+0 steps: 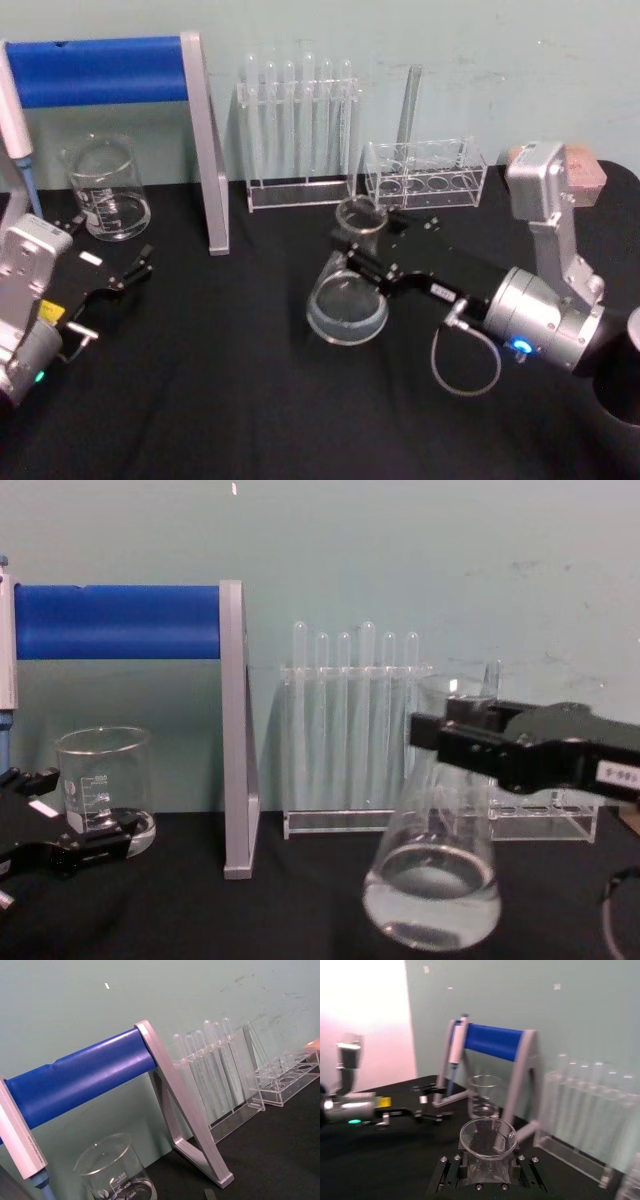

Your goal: Grasp the erlenmeyer flask with one hand, shake it three times, then place it back.

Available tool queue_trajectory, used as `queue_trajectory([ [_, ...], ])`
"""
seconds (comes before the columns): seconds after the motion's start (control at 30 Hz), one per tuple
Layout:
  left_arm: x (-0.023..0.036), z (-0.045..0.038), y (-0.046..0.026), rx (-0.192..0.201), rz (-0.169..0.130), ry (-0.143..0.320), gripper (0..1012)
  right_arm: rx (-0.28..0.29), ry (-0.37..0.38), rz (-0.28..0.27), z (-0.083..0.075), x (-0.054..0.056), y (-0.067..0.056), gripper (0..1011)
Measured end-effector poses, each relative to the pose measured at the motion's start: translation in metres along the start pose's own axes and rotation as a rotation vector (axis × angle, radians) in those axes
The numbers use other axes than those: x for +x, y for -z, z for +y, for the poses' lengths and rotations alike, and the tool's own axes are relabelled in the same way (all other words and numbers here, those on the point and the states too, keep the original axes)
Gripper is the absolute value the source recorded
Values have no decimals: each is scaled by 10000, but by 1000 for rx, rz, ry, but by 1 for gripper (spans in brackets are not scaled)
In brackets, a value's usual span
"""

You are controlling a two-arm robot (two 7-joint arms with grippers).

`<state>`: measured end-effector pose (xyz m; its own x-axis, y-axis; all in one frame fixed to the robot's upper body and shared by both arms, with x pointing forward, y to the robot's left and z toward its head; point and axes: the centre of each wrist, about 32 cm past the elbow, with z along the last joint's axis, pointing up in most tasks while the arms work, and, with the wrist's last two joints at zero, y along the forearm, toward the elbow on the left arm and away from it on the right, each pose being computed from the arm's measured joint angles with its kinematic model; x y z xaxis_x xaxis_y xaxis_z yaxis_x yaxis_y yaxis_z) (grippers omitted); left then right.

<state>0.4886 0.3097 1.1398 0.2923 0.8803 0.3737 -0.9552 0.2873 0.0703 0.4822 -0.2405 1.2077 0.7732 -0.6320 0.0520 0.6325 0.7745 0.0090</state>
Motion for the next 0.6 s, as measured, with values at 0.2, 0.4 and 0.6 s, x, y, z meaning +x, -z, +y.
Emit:
queue_trajectory([
  [0.2, 0, 0, 0, 0, 0, 0, 1001, -7, -100, 13, 75, -159, 5, 456],
  [0.4, 0, 0, 0, 0, 0, 0, 1001, -12, -191, 20, 120, -307, 0, 456],
  [0.6, 0, 0, 0, 0, 0, 0, 1001, -15, -286, 27, 148, -465, -7, 456],
])
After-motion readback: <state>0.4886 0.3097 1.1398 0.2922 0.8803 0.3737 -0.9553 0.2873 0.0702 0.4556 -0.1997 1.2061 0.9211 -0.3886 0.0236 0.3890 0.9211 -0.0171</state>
